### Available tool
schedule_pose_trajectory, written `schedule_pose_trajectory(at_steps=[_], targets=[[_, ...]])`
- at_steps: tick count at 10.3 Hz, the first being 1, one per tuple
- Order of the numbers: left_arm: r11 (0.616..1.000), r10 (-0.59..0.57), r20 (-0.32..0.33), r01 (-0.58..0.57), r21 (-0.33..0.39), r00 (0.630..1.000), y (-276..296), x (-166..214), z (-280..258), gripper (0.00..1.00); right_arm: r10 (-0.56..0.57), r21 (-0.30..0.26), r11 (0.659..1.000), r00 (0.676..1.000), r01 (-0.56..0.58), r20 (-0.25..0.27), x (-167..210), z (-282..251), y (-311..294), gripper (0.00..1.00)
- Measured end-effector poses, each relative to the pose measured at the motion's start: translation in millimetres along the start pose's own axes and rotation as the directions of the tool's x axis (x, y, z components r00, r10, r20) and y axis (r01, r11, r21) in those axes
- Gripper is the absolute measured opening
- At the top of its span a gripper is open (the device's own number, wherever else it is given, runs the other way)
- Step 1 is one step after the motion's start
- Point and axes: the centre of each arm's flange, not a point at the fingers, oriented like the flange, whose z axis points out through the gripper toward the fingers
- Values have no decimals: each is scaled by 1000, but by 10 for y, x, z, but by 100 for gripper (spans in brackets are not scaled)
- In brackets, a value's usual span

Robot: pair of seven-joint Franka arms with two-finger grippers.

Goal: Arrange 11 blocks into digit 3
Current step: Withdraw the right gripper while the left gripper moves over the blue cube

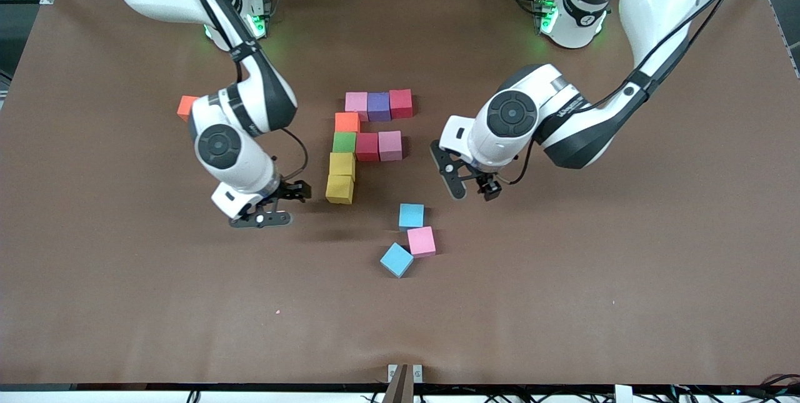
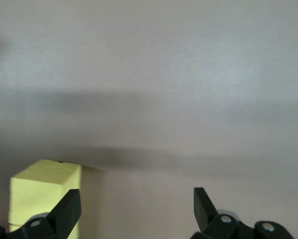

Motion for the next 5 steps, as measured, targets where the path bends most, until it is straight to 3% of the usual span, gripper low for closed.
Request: schedule_pose_trajectory(at_steps=[5], targets=[[994, 31, -83, -22, 106, 996, 115, 460, 144, 100, -82, -40, 996, 993, 85, 80, 21, -58, 680, 100]])
